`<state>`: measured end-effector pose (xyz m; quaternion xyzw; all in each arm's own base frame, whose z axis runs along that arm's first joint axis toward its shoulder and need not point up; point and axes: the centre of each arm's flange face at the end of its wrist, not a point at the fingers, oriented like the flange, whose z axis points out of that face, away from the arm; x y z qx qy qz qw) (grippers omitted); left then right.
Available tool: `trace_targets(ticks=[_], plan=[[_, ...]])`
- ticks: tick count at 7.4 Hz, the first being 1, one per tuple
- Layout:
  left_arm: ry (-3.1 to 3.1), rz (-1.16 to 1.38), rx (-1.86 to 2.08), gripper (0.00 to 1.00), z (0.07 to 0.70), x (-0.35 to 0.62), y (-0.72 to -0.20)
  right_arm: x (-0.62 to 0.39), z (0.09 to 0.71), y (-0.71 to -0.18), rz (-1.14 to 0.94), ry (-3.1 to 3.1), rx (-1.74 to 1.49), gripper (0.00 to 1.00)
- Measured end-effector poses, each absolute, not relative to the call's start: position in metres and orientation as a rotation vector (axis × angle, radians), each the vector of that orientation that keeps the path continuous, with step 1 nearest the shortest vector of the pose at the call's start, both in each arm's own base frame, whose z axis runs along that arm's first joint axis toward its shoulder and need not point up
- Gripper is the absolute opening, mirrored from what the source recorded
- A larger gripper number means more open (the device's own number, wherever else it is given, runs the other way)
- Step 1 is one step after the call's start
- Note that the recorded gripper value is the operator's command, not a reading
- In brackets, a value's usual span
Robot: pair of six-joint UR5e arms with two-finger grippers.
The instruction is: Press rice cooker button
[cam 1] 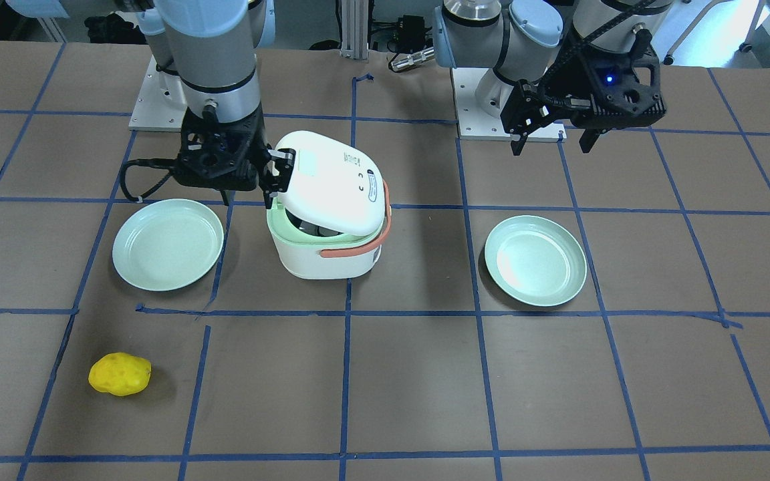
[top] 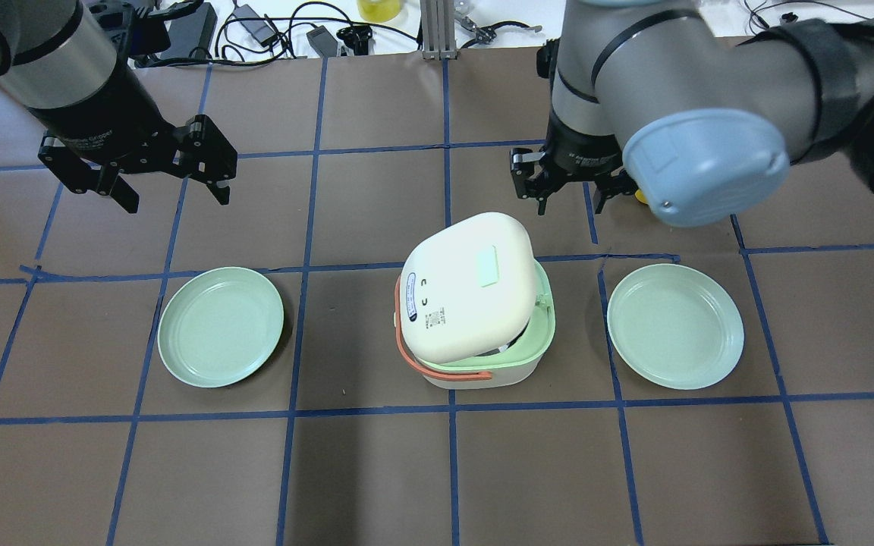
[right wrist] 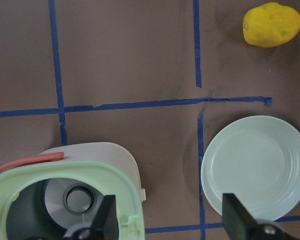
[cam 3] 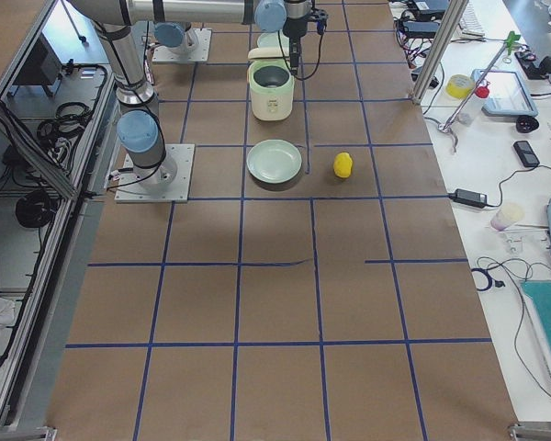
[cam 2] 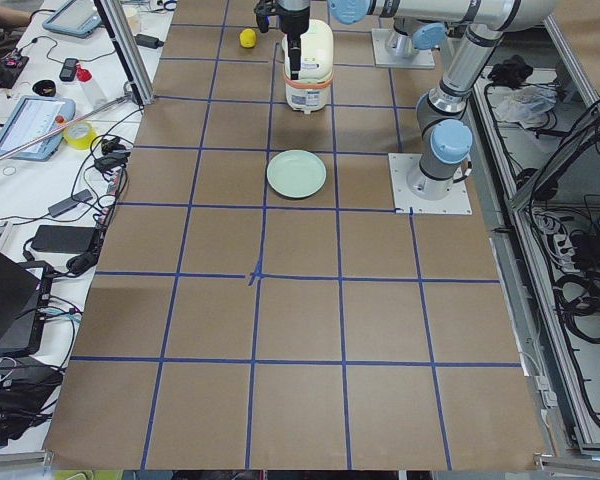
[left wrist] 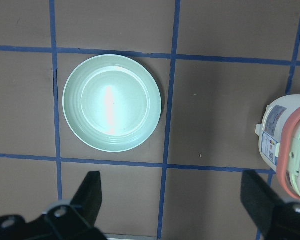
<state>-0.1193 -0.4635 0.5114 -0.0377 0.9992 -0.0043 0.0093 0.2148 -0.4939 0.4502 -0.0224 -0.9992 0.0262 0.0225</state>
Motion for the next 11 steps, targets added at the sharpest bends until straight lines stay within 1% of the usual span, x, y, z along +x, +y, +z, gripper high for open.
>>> trace_targets(ticks=[2,4,11], plan=[[3.121,-0.013,-0.118,1.0,0.511,-0.119,-0.464,0.169,0.486,-0.517,0.113,-3.131,-0.083,1.0],[3.121,-0.013,-0.118,1.0,0.511,-0.119,-0.464,0.132,0.507,-0.531,0.162,-3.158,-0.087,1.0],[3.121,-0.013,-0.117,1.0,0.511,-0.119,-0.464,0.123,0.516,-0.533,0.202,-3.155,-0.073,1.0]])
